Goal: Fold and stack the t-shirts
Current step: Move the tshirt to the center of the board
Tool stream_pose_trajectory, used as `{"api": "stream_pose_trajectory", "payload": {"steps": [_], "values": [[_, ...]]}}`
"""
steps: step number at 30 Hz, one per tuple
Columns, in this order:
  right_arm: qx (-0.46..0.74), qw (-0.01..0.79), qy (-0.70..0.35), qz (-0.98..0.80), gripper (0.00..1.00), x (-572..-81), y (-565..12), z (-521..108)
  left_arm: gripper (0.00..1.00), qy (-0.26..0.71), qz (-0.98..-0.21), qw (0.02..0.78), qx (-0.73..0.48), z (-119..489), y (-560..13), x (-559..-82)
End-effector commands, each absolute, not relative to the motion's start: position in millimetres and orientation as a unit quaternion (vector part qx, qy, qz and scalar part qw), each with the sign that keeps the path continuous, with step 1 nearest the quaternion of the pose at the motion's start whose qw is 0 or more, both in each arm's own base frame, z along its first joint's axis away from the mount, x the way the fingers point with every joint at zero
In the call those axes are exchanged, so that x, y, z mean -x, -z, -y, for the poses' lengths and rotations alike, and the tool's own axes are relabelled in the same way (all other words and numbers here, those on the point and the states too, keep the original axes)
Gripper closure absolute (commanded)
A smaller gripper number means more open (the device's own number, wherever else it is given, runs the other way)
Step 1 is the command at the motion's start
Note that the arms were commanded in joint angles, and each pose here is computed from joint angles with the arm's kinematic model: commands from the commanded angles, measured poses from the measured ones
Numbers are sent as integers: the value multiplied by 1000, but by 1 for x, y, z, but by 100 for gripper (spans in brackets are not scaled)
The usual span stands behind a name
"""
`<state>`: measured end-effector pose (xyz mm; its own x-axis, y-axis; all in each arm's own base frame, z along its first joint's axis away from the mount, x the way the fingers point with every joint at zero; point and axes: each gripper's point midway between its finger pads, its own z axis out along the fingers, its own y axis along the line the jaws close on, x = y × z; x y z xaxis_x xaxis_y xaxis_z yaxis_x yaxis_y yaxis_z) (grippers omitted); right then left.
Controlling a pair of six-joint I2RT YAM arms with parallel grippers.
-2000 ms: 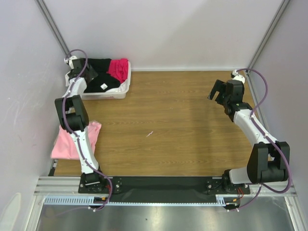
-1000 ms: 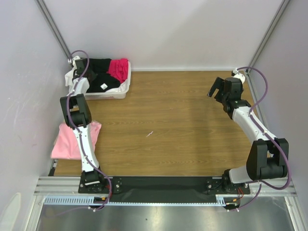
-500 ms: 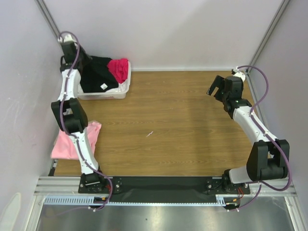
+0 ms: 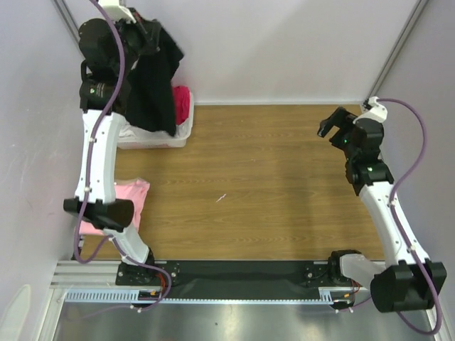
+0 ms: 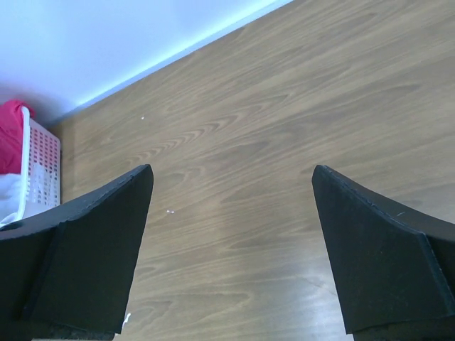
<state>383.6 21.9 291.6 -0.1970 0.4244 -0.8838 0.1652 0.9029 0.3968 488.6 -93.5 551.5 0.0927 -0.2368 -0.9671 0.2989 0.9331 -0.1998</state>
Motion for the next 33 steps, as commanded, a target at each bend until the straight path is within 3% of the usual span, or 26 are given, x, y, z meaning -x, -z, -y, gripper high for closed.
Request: {"api": "stream_pose_trajectory", "payload": {"steps": [1, 7, 12, 23, 33], "values": [[-210, 601, -80, -767, 0, -361, -287, -4, 100, 204, -570, 791, -84, 124, -629, -412], [-236, 582, -61, -776, 0, -330, -272, 11, 100, 271, -550, 775, -157, 191, -635, -349], [-253, 559, -56, -788, 0, -309, -257, 14, 100, 325, -569, 726, -211, 264, -594, -326], [-241, 555, -59, -794, 0, -271, -264, 11, 100, 372, -689, 573, -241, 405, -418, -354], [-174, 525, -133, -823, 0, -276, -219, -25, 100, 385, -709, 571, -153, 464, -347, -427]]}}
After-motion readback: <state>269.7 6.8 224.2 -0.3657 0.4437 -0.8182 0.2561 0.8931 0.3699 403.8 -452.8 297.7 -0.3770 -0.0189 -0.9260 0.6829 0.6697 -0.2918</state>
